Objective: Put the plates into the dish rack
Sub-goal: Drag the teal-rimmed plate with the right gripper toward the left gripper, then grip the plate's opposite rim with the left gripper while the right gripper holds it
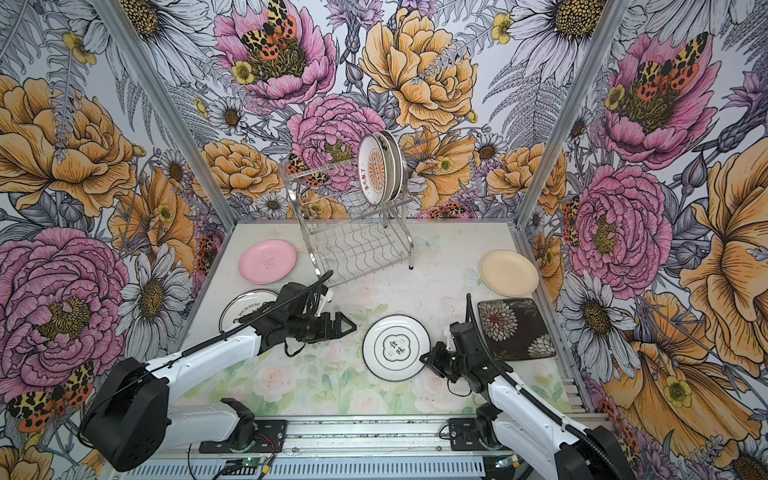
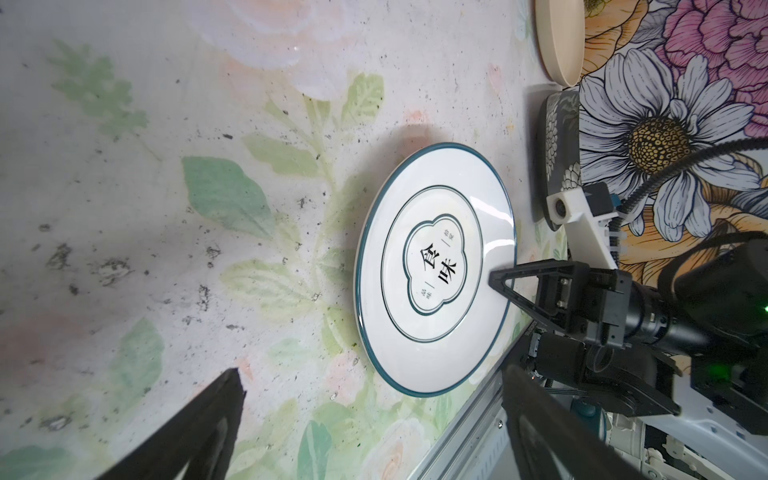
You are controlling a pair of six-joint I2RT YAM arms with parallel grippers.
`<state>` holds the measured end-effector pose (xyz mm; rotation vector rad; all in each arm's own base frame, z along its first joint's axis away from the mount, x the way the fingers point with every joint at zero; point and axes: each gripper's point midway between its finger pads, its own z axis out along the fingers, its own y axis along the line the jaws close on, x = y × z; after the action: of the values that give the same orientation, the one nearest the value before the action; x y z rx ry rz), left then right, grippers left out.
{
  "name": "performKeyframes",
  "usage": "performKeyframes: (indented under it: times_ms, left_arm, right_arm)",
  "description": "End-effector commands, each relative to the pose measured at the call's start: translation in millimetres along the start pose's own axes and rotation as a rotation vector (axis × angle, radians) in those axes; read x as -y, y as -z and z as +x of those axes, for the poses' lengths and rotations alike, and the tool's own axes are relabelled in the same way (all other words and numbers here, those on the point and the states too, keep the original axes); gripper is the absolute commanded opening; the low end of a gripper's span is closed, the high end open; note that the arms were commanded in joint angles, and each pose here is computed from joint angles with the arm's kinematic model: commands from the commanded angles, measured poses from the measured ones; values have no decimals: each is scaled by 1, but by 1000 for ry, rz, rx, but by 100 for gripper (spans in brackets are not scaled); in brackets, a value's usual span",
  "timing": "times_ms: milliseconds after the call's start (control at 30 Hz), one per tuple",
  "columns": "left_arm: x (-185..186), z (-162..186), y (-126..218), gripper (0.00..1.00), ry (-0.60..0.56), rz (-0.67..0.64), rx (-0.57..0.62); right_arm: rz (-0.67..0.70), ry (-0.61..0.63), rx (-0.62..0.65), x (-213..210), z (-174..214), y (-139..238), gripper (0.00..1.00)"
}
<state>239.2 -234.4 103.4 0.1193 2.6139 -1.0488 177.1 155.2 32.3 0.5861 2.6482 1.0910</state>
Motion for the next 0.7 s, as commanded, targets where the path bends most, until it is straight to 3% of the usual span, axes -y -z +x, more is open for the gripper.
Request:
performKeyframes:
  times_ms: [0, 433, 667]
  left_arm:
    - [12, -4, 4, 97, -47, 41, 12]
    - [30, -14, 22, 96, -36, 256, 83]
    - [37, -21, 30, 86, -23, 335, 110]
  right_arm:
    - [84, -12, -11, 19, 4, 0, 0]
    - [-153, 165, -7, -92, -22, 27, 0]
    - [-229, 266, -35, -147, -28, 30, 0]
